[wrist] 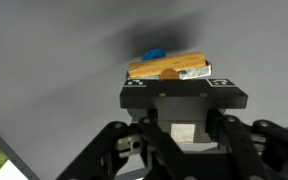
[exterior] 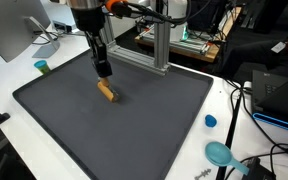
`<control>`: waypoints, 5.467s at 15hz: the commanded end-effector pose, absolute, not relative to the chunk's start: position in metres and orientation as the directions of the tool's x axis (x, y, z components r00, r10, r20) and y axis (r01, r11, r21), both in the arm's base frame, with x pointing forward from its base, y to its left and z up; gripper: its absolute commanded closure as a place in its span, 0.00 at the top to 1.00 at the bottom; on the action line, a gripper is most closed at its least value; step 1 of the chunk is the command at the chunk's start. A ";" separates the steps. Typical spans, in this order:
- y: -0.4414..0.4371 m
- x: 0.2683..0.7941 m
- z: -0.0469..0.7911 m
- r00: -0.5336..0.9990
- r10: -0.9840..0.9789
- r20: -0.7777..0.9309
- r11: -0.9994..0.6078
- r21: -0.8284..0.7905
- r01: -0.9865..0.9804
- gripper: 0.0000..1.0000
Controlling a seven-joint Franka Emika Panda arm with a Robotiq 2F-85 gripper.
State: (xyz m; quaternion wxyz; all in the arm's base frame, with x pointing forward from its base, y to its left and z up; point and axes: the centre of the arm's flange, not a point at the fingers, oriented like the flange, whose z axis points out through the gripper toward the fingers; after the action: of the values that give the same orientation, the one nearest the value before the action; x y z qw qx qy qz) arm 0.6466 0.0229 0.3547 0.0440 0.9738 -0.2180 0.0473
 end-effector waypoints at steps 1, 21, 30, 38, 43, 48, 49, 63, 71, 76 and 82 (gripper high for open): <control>0.009 0.618 0.374 0.849 -0.496 0.180 -0.858 0.050 -0.512 0.22; 0.005 0.633 0.342 0.862 -0.497 0.105 -0.861 0.066 -0.504 0.22; 0.004 0.648 0.319 0.875 -0.482 0.038 -0.873 0.069 -0.483 0.22; -0.001 0.644 0.317 0.912 -0.407 -0.051 -0.913 0.043 -0.406 0.22; -0.007 0.646 0.331 0.913 -0.408 0.002 -0.912 0.045 -0.408 0.47; -0.008 0.645 0.330 0.914 -0.405 -0.011 -0.914 0.038 -0.404 0.47; -0.008 0.644 0.329 0.915 -0.404 -0.013 -0.914 0.039 -0.403 0.47; -0.001 0.641 0.305 0.885 -0.465 -0.007 -0.883 0.075 -0.463 0.22; 0.004 0.621 0.340 0.857 -0.506 0.099 -0.850 0.110 -0.515 0.22; 0.001 0.625 0.340 0.858 -0.499 0.124 -0.853 0.108 -0.511 0.22; 0.012 0.635 0.333 0.880 -0.465 0.100 -0.875 0.104 -0.474 0.22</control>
State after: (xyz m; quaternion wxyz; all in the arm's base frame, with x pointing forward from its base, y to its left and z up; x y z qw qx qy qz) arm 0.6346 0.0047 0.3324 0.0607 0.9640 -0.2567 0.0343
